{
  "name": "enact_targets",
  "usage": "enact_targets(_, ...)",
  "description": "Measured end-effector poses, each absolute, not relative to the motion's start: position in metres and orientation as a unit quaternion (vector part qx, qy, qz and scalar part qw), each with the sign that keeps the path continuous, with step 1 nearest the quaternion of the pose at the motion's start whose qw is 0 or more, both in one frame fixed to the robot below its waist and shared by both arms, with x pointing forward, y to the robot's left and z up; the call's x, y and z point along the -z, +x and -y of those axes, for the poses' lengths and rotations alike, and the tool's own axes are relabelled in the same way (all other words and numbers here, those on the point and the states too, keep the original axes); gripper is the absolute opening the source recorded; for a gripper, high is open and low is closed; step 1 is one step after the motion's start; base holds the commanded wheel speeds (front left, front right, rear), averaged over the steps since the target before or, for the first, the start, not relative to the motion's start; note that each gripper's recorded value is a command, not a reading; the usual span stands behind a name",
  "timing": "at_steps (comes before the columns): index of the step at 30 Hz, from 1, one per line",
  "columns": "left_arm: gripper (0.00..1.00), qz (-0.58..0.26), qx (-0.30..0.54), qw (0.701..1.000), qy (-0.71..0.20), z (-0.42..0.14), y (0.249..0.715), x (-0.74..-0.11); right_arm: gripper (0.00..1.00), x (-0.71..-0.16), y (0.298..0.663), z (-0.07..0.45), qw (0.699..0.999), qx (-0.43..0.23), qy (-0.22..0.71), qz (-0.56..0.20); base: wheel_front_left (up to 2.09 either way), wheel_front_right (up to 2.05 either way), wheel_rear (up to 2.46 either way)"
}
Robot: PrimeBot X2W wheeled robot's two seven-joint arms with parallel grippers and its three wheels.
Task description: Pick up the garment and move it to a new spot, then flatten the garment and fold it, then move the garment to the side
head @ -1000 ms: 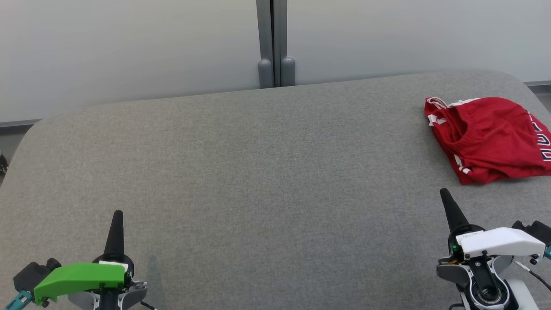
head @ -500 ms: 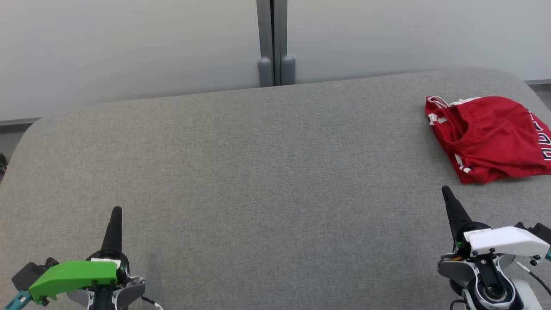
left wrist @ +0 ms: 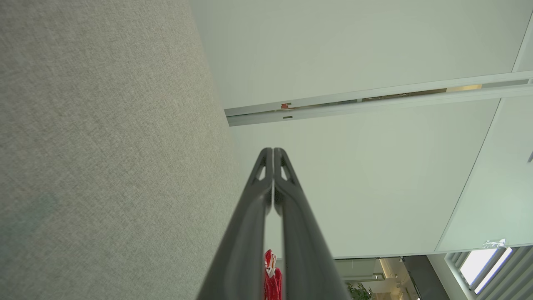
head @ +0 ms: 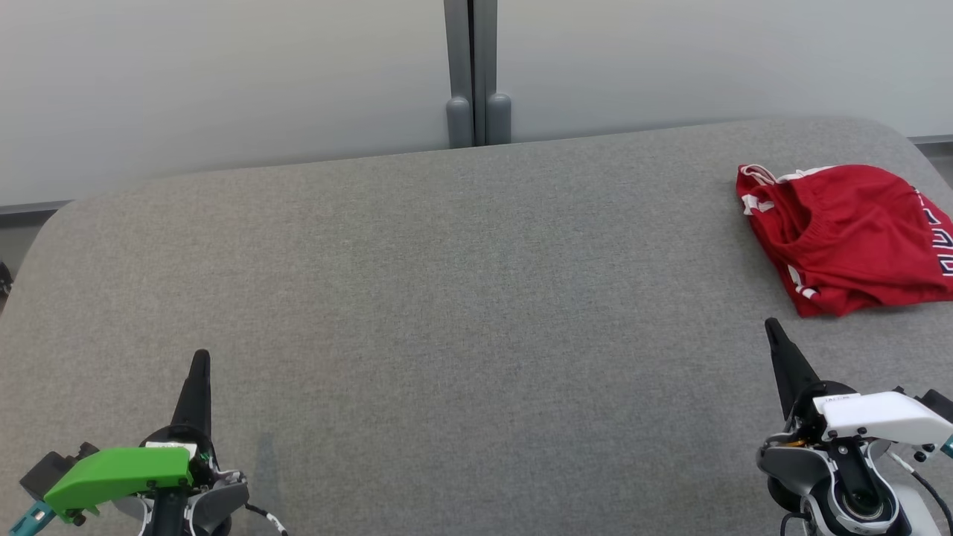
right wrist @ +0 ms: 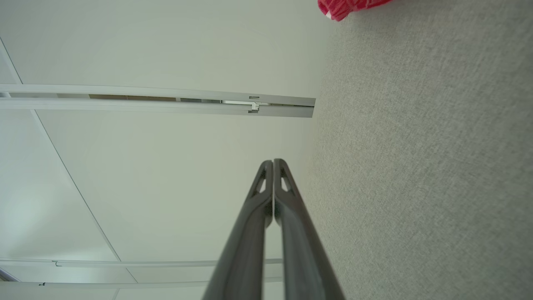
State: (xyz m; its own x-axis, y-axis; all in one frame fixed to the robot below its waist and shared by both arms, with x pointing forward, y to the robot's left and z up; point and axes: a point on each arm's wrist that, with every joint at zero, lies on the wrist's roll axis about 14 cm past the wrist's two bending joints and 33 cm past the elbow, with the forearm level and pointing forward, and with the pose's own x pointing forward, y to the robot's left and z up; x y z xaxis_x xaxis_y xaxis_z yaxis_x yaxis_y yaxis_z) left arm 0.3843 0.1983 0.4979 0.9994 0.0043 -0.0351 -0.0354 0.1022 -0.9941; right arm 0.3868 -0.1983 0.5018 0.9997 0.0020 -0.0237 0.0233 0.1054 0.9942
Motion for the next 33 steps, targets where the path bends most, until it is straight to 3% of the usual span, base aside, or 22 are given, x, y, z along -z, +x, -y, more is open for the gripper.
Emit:
enact_targets(17,0.00,-0.006,-0.006,0.706,-0.708,-0.1996,0.3866,-0.5022,0.00,-0.5042,0.3879,0.2000,0.706,0.004,0.708,-0.003,0.00,0.00,0.00)
enact_targets(33,0.00,-0.005,-0.004,0.706,-0.708,-0.1995,0.3873,-0.5035,0.00,-0.5044,0.3880,0.1999,0.706,0.003,0.708,-0.003,0.00,0.00,0.00)
